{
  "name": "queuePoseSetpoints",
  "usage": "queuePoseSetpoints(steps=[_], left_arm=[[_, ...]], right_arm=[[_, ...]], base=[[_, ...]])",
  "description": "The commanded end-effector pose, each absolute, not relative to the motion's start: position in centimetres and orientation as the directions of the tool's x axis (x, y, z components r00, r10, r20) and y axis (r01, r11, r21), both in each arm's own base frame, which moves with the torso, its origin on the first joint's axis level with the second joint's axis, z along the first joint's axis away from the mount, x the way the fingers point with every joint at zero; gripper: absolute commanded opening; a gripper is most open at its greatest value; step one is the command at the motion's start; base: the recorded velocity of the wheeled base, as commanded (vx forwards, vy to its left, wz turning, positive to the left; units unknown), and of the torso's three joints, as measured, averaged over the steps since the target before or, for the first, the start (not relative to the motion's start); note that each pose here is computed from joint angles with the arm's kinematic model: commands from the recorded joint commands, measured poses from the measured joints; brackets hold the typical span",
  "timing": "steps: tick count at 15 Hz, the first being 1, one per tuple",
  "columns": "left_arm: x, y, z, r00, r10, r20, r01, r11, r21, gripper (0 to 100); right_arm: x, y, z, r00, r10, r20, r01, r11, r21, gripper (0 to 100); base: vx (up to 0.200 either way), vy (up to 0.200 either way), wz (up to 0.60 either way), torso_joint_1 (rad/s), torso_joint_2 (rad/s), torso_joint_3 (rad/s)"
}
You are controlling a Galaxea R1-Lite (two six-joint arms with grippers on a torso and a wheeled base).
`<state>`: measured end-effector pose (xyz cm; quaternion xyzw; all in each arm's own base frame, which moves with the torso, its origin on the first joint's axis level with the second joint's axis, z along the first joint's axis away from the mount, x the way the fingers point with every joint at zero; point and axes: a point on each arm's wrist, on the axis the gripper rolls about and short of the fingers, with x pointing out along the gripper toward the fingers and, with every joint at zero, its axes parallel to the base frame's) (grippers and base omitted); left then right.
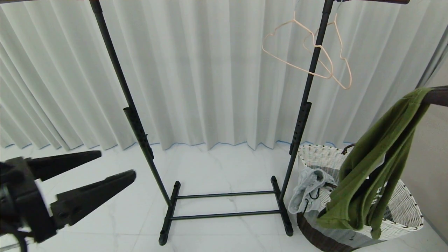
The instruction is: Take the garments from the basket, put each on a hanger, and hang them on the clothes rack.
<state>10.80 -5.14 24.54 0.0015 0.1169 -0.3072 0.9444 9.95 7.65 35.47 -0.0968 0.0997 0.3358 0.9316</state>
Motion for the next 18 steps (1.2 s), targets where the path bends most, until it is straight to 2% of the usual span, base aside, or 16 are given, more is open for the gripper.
queuePoseSetpoints(steps=[1, 3, 7, 9, 11, 14, 18], left_arm=[[16.5, -10.1, 24.3, 0.721, -0.620, -0.309, 0.631, 0.772, -0.075, 100], [18.2, -14.3, 24.2, 0.717, -0.616, -0.326, 0.632, 0.772, -0.070, 100], [16.8, -22.9, 21.5, 0.539, -0.726, -0.428, 0.748, 0.646, -0.154, 100], [15.5, -27.0, 19.5, 0.494, -0.724, -0.481, 0.736, 0.643, -0.212, 100], [14.4, -30.9, 18.5, 0.467, -0.733, -0.495, 0.725, 0.638, -0.261, 100], [14.1, -33.4, 17.3, 0.458, -0.730, -0.507, 0.718, 0.640, -0.273, 100], [16.0, -36.5, 15.2, 0.541, -0.671, -0.507, 0.636, 0.721, -0.275, 100]], right_arm=[[10.7, 8.8, 34.7, 0.725, 0.621, -0.296, -0.670, 0.736, -0.098, 0], [11.1, 9.1, 34.1, 0.722, 0.611, -0.324, -0.667, 0.739, -0.095, 0], [11.4, 9.2, 32.7, 0.713, 0.594, -0.373, -0.665, 0.741, -0.093, 0], [11.4, 9.2, 32.6, 0.717, 0.586, -0.377, -0.659, 0.746, -0.094, 0], [11.9, 9.4, 32.0, 0.739, 0.540, -0.403, -0.624, 0.774, -0.108, 0], [12.1, 9.6, 31.4, 0.740, 0.531, -0.413, -0.609, 0.790, -0.075, 0], [12.0, 9.5, 31.6, 0.745, 0.537, -0.396, -0.608, 0.791, -0.072, 0]], base=[[0.000, 0.000, 0.00, 0.000, 0.00, 0.000], [0.000, 0.000, 0.00, 0.000, 0.00, 0.000], [0.000, 0.000, 0.00, 0.000, 0.00, 0.000], [0.000, 0.000, 0.00, 0.000, 0.00, 0.000], [0.000, 0.000, 0.00, 0.000, 0.00, 0.000], [0.000, 0.000, 0.00, 0.000, 0.00, 0.000], [0.000, 0.000, 0.00, 0.000, 0.00, 0.000]])
